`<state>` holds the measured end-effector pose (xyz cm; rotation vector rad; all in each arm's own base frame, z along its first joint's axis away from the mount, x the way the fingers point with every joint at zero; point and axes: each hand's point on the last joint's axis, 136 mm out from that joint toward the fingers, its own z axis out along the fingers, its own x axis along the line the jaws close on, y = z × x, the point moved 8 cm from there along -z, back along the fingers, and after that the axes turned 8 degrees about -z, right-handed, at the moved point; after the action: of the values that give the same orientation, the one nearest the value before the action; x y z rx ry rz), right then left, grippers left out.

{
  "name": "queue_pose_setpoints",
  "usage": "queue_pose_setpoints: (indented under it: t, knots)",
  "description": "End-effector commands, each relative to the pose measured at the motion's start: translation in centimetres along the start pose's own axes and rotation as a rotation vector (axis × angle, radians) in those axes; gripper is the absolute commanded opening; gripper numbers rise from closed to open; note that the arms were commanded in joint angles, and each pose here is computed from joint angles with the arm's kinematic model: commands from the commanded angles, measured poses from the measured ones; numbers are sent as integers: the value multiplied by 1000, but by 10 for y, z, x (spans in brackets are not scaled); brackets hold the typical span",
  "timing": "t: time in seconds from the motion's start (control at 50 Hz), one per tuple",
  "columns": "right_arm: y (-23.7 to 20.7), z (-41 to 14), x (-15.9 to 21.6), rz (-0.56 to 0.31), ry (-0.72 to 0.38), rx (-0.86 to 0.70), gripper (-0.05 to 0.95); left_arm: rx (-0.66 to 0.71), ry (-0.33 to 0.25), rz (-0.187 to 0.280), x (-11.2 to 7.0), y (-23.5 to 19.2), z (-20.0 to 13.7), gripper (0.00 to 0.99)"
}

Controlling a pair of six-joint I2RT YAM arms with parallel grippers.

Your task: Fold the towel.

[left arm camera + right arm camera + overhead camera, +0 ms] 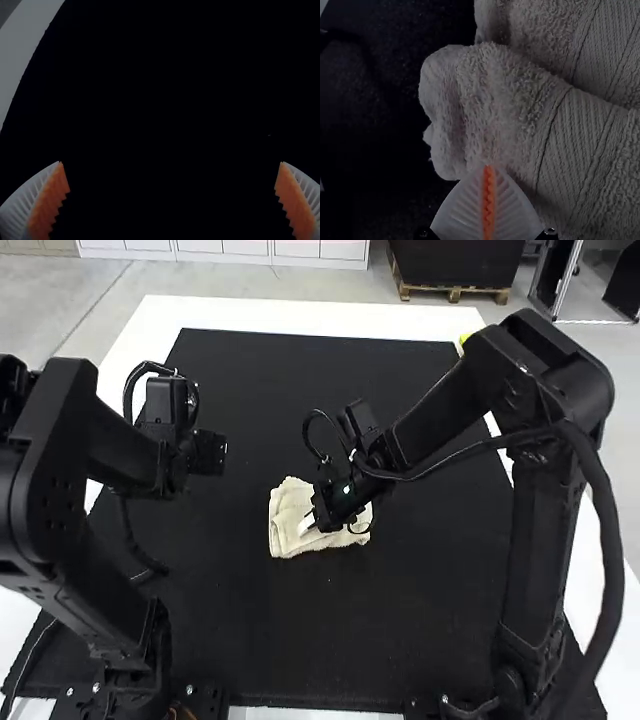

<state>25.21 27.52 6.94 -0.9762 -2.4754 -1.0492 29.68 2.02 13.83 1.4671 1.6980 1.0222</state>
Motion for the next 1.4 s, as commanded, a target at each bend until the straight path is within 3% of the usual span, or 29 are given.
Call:
queue_pose_setpoints:
  t: [0.0, 0.38, 1.38]
  knots:
    - [4, 7, 3, -28, 18, -6, -25, -21, 13, 1, 5, 5, -1, 969]
    - [9, 20, -6, -36, 18, -19, -25, -10, 32, -13, 14, 0, -1, 969]
    - [36, 25, -41, -49, -35, -98, -25, -4, 26, -10, 12, -3, -1, 969]
